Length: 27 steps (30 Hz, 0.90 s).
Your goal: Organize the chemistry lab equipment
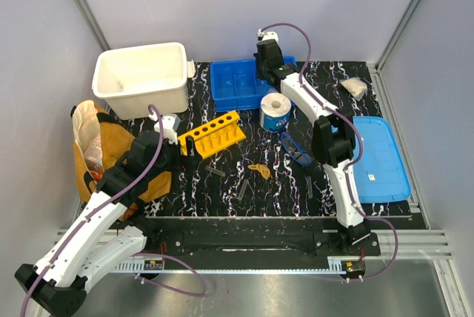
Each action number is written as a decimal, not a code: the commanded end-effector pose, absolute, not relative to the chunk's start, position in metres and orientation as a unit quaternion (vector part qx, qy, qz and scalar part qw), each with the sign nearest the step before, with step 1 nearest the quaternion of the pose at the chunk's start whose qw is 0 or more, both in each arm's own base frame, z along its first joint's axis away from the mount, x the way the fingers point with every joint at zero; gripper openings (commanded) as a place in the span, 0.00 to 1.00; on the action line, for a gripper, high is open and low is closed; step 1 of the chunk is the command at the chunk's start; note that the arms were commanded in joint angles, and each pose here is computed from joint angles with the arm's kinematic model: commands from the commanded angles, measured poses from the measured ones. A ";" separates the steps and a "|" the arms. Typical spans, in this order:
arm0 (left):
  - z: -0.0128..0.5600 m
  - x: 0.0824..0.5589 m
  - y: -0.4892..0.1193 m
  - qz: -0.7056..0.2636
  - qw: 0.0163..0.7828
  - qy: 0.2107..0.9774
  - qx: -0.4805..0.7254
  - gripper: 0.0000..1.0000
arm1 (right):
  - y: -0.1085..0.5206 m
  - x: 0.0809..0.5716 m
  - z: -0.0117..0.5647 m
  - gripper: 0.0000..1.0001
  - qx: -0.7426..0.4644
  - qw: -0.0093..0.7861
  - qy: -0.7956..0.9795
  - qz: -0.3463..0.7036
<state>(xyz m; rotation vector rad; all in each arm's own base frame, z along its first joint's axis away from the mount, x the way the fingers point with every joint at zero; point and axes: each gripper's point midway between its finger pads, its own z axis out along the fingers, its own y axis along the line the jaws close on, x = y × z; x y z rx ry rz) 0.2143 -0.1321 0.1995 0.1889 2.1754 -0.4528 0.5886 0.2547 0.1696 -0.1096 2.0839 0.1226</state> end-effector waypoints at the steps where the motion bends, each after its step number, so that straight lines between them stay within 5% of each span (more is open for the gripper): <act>1: 0.206 0.218 -0.140 -0.201 0.452 0.865 0.087 0.91 | 0.257 0.607 0.167 0.11 -0.053 0.505 0.859 0.065; 21: 0.197 0.221 -0.139 -0.191 0.439 0.875 0.078 0.91 | 0.259 0.638 0.099 0.12 -0.037 0.471 0.877 0.092; 27: 0.198 0.221 -0.138 -0.189 0.440 0.875 0.074 0.91 | 0.260 0.641 0.116 0.22 -0.035 0.485 0.869 0.096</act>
